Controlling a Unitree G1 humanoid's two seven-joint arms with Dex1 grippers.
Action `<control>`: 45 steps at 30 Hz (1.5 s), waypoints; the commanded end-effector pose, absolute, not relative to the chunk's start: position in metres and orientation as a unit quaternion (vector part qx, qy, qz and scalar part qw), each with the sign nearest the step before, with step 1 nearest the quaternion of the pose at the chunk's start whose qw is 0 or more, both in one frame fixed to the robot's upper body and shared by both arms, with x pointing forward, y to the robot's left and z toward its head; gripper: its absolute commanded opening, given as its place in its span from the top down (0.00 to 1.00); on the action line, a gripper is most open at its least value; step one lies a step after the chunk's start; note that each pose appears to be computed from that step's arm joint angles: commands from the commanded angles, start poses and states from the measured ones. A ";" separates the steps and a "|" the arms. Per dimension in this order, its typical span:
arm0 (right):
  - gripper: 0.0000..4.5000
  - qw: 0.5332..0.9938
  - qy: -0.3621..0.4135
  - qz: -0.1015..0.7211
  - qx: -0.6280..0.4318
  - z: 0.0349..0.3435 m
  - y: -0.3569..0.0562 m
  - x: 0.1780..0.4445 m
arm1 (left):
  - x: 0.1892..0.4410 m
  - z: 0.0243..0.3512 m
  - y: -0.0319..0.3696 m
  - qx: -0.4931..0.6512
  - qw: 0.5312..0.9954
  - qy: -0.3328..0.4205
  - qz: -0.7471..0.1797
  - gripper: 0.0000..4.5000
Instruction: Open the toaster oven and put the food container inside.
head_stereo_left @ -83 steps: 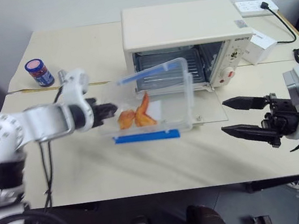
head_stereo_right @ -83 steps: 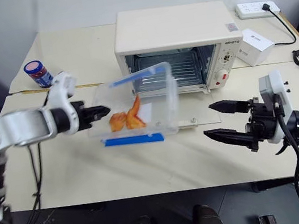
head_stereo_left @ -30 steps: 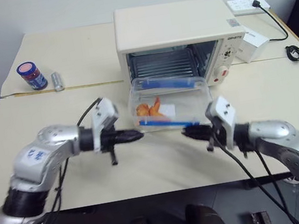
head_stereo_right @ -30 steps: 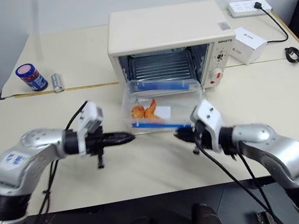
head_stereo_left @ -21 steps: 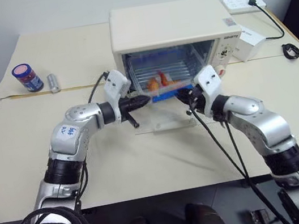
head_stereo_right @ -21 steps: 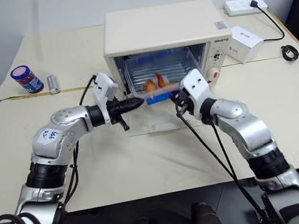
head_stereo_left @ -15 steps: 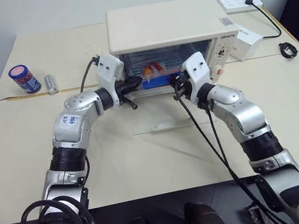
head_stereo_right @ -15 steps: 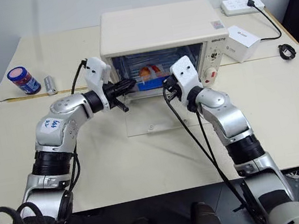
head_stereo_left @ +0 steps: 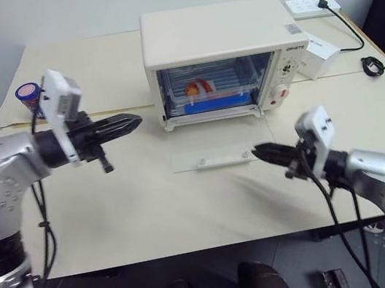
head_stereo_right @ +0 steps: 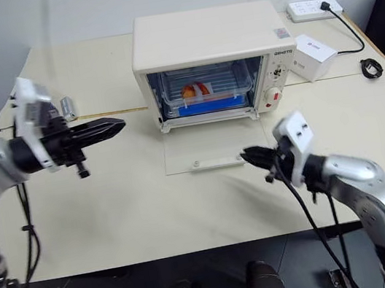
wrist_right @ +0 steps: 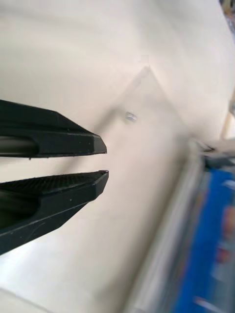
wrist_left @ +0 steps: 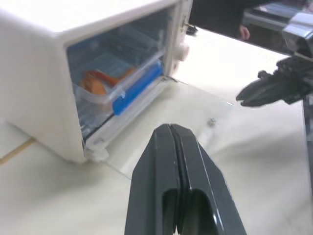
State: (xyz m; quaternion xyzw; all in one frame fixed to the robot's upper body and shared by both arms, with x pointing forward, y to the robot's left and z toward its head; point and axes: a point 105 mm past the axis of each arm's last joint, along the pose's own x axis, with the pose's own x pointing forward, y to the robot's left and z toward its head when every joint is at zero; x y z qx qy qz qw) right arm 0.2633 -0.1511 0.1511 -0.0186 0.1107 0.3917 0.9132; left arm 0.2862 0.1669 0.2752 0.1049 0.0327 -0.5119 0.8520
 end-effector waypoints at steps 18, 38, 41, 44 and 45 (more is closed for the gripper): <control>0.89 0.957 0.033 0.288 -0.010 0.150 -0.165 0.324 | 0.259 0.303 0.173 0.177 0.822 0.010 -0.541 0.01; 0.19 0.890 0.028 0.452 -0.059 0.287 -0.232 0.272 | 0.269 0.308 0.202 0.190 0.846 0.002 -0.499 0.00; 0.01 0.888 0.026 0.455 -0.060 0.289 -0.232 0.270 | 0.267 0.308 0.202 0.188 0.845 0.002 -0.500 0.00; 0.01 0.890 0.020 0.451 -0.070 0.287 -0.231 0.272 | 0.265 0.308 0.201 0.189 0.844 0.002 -0.502 0.00; 0.01 0.890 0.018 0.450 -0.075 0.286 -0.230 0.273 | 0.265 0.307 0.201 0.191 0.843 0.002 -0.503 0.00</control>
